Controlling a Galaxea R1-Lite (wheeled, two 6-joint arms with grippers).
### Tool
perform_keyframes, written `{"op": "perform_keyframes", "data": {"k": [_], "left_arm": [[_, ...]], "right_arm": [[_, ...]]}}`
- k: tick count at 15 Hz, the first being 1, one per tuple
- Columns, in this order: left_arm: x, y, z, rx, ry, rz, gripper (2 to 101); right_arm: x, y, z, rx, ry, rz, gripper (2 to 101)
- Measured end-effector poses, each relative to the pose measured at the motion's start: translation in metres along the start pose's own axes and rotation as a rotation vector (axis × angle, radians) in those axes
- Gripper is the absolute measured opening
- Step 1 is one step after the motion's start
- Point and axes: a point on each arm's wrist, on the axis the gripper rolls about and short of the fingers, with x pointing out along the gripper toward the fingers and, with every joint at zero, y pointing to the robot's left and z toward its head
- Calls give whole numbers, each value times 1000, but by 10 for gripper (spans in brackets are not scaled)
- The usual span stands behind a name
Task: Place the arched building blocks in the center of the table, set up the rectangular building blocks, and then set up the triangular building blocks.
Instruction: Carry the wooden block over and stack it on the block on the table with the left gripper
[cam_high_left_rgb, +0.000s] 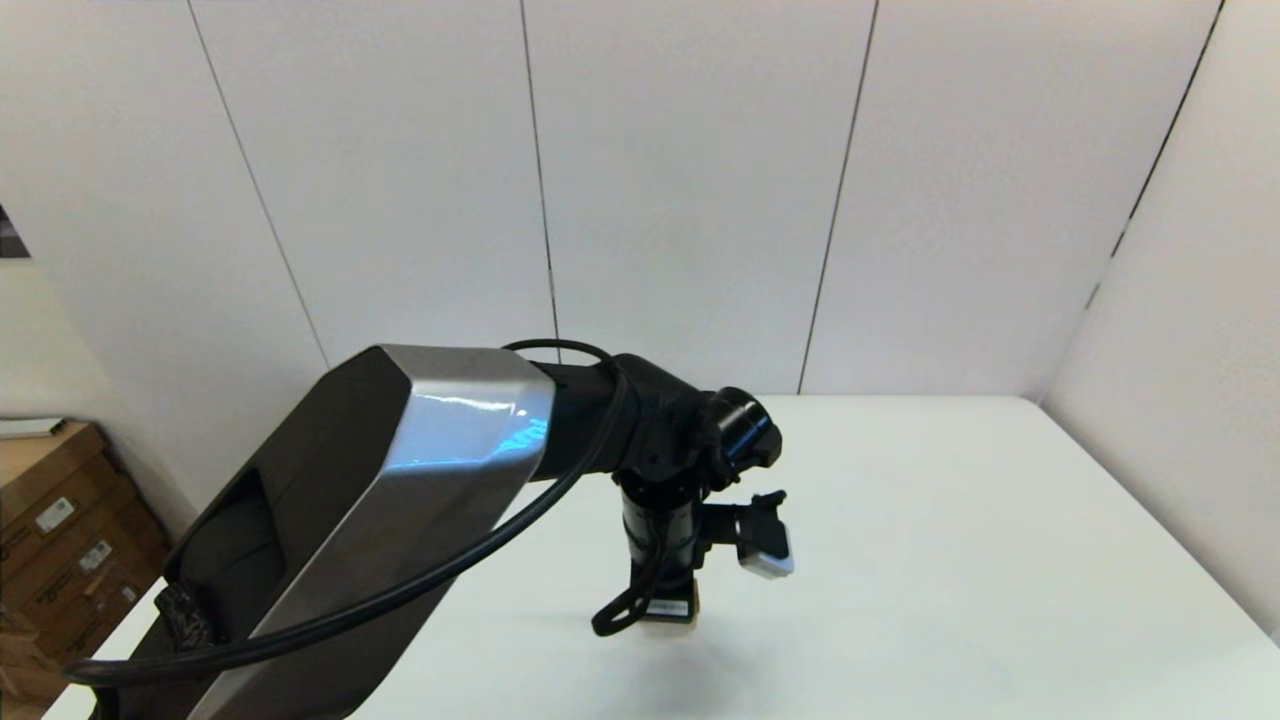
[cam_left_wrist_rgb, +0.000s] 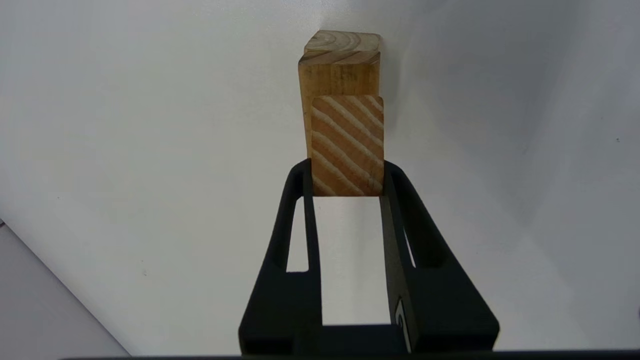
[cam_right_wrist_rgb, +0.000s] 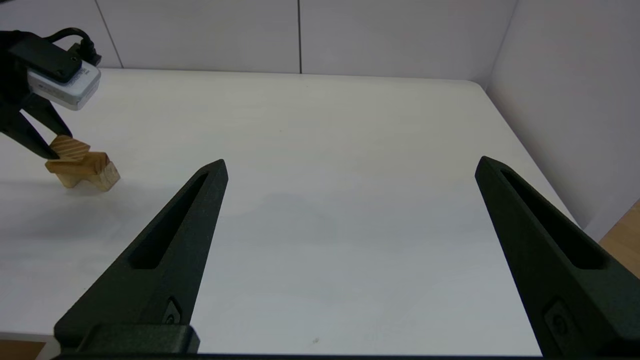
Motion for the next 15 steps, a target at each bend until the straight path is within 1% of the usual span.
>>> {"op": "perform_keyframes", "data": {"k": [15], "left_arm": [[5,0,0,2,27,11,215]], "right_arm": [[0,0,0,0,0,0,980]]}}
